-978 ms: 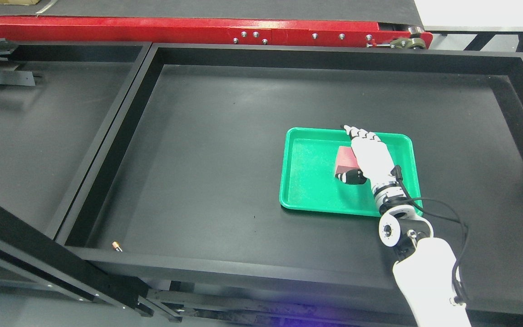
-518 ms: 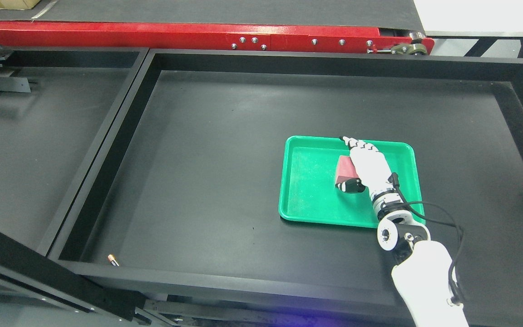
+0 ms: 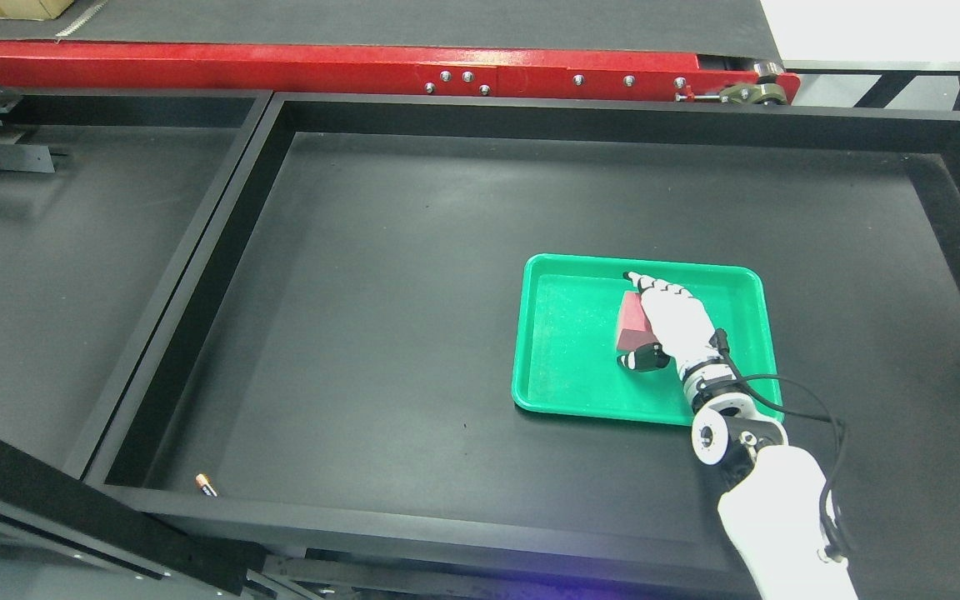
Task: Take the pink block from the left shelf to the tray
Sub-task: 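Close the right hand fingers around the pink cube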
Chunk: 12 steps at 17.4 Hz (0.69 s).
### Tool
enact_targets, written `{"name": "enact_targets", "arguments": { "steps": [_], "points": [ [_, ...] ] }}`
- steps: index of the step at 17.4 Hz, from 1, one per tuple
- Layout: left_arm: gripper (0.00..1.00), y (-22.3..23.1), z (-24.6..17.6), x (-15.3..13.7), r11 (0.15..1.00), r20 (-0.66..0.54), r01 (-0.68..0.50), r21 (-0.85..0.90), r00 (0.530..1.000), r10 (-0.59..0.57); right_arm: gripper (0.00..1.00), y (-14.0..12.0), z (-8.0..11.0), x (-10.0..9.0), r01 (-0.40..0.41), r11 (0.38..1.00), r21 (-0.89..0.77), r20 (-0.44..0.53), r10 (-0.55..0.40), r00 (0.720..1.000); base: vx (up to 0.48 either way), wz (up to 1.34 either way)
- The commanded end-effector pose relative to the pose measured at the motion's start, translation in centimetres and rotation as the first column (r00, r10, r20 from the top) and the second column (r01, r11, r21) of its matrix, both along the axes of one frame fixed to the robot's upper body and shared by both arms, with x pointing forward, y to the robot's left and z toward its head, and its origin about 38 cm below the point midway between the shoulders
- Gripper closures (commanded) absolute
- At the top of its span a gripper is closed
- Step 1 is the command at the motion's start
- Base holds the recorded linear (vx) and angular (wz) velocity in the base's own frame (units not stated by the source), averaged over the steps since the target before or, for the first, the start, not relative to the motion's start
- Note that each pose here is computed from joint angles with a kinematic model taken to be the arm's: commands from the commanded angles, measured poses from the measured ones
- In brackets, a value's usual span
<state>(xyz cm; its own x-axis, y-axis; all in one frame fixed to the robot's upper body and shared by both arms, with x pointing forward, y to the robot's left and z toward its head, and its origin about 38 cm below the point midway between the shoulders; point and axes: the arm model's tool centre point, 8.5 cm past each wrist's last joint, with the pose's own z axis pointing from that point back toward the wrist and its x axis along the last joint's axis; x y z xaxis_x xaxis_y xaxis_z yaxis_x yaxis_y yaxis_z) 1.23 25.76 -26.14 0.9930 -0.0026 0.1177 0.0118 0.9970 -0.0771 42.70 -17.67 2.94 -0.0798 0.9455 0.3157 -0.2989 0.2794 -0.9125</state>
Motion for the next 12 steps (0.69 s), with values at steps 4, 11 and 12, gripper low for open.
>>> {"name": "enact_targets", "arguments": {
  "steps": [4, 11, 12],
  "points": [
    [0.00, 1.05, 0.05, -0.49, 1.000, 0.001, 0.000, 0.015, 1.000, 0.000, 0.38, -0.71, 4.33, 3.85, 0.007, 1.000, -0.020, 0.090, -0.005, 0.996, 0.000, 0.00],
    [0.00, 1.05, 0.05, -0.49, 1.000, 0.001, 0.000, 0.015, 1.000, 0.000, 0.85, -0.70, 3.99, 3.45, 0.003, 1.000, -0.008, 0.086, -0.002, 0.996, 0.000, 0.00],
    [0.00, 1.05, 0.05, -0.49, 1.000, 0.001, 0.000, 0.015, 1.000, 0.000, 0.95, -0.55, 4.02, 3.27, -0.009, 1.000, -0.001, 0.091, 0.009, 0.996, 0.000, 0.00]
  ]
}}
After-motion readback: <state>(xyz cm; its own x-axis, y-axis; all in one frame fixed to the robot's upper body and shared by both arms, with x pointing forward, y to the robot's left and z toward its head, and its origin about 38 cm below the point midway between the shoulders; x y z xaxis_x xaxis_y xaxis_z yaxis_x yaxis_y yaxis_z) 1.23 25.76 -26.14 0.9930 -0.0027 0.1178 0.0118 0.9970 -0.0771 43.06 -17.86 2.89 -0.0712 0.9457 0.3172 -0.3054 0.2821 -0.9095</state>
